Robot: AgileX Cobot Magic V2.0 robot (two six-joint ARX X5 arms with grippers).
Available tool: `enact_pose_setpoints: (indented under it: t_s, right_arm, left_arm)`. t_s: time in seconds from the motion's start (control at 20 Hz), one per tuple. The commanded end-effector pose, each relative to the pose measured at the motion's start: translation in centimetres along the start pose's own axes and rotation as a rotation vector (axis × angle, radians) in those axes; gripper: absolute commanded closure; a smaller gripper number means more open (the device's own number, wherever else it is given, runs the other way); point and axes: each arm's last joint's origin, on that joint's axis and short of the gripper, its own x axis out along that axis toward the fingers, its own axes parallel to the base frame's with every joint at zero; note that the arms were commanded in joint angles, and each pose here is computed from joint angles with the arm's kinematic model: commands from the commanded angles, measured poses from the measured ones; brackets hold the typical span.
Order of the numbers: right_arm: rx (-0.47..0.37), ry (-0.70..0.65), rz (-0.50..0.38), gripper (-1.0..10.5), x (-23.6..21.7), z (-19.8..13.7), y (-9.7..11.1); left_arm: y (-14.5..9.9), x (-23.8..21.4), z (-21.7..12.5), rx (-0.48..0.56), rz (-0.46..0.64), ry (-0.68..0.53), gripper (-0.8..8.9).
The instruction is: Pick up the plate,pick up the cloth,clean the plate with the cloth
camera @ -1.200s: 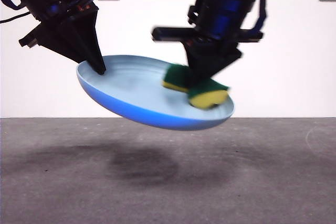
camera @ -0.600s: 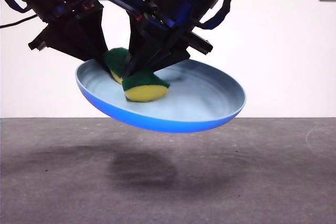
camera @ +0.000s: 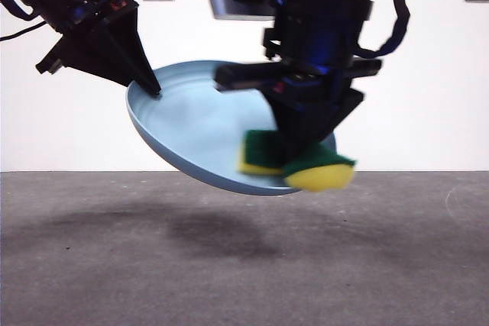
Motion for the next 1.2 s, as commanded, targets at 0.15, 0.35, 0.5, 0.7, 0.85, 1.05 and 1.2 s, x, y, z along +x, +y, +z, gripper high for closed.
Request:
enact_pose_setpoints:
  t_s: [0.15, 0.35, 0.5, 0.7, 0.85, 1.05, 1.2]
  right_arm:
    - [0.090, -0.051, -0.093, 9.6, 1.7, 0.5, -1.8]
    - [0.156, -0.175, -0.069, 9.6, 1.8, 1.8, -2.4]
    - [0.186, -0.307, 0.190, 9.6, 1.5, 3.2, -1.9]
    - [0.160, -0.364, 0.451, 9.6, 0.8, 3.8, 0.1]
    - [0.103, -0.330, 0.502, 9.6, 0.3, 3.4, 2.0]
    - [0.026, -0.160, 0.484, 9.6, 0.3, 1.5, 3.2]
    - [0.008, -0.034, 0.286, 9.6, 0.6, 0.2, 2.5]
  left_arm:
    - [-0.5, -0.4, -0.4, 0.001, -0.072, 0.052, 8.22]
    - [-0.6, -0.3, -0.7, 0.010, -0.073, 0.075, 8.22]
    - [-0.6, -0.3, -0.6, 0.012, -0.073, 0.069, 8.22]
    - [-0.6, -0.3, -0.2, 0.022, -0.074, 0.028, 8.22]
    - [-0.6, -0.3, 0.4, 0.014, -0.078, -0.025, 8.22]
    - [-0.1, -0.6, 0.6, 0.001, -0.063, -0.047, 8.22]
    - [0.7, -0.9, 0.6, -0.017, 0.014, -0.056, 8.22]
